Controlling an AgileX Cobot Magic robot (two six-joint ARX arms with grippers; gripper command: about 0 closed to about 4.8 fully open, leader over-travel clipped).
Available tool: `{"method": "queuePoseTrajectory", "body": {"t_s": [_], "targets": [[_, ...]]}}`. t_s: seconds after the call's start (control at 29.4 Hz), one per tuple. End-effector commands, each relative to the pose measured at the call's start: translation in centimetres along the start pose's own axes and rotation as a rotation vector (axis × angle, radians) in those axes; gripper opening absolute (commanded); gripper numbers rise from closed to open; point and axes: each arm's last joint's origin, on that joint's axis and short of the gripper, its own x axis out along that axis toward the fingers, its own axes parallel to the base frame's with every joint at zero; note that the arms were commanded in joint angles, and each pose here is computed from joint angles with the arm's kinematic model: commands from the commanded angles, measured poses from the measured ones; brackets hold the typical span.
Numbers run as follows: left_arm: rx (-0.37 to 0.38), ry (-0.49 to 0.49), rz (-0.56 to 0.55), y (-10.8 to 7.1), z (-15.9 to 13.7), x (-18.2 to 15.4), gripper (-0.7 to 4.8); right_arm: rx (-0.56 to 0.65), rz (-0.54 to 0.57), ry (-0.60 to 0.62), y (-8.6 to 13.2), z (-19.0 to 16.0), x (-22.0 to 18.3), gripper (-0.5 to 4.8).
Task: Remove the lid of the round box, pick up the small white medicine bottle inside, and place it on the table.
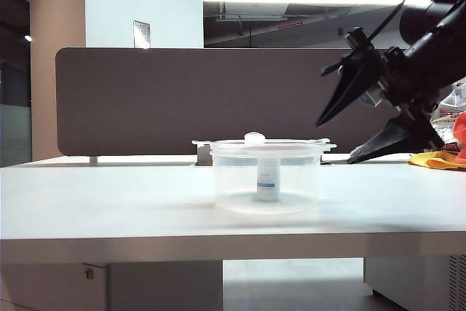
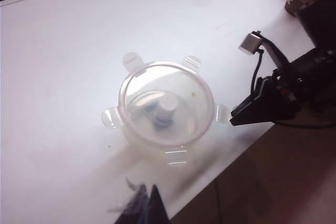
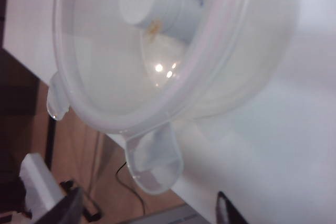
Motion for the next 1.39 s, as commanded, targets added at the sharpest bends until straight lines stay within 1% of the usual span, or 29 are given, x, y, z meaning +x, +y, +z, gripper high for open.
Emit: {"method": "queuePoseTrajectory", "body": {"t_s": [0.03, 0.14, 0.48, 0.61, 0.92, 0.99, 1.39], "targets": [[0.007, -0.016, 0.002, -0.1, 0.2, -0.3, -0.06, -0.004, 0.016, 0.001, -0.1, 0.1, 0.2, 3.19], [0.007, -0.015, 0.002, -0.1, 0.2, -0.3, -0.06, -0.012, 0.015, -0.007, -0.2, 0.2, 0.2, 2.59], [0.007, -0.016, 0.002, -0.1, 0.2, -0.3, -0.06, -0.013, 0.026, -0.061, 0.0, 0.9, 0.2, 2.48], [0.007, -0.016, 0.002, -0.1, 0.2, -0.3, -0.06, -0.018, 0.031, -0.08, 0.1, 1.1, 0.3, 2.06], [0.007, -0.016, 0.002, -0.1, 0.2, -0.3, -0.06, -0.001, 0.039, -0.099, 0.3, 1.4, 0.4, 2.05], [0.006, -0.016, 0.002, -0.1, 0.2, -0.3, -0.06, 0.003, 0.039, -0.097, 0.2, 1.4, 0.4, 1.98], [0.007, -0.017, 0.002, -0.1, 0.2, -0.3, -0.06, 0.072, 0.028, -0.034, -0.9, 0.9, 1.4, 1.97]]}}
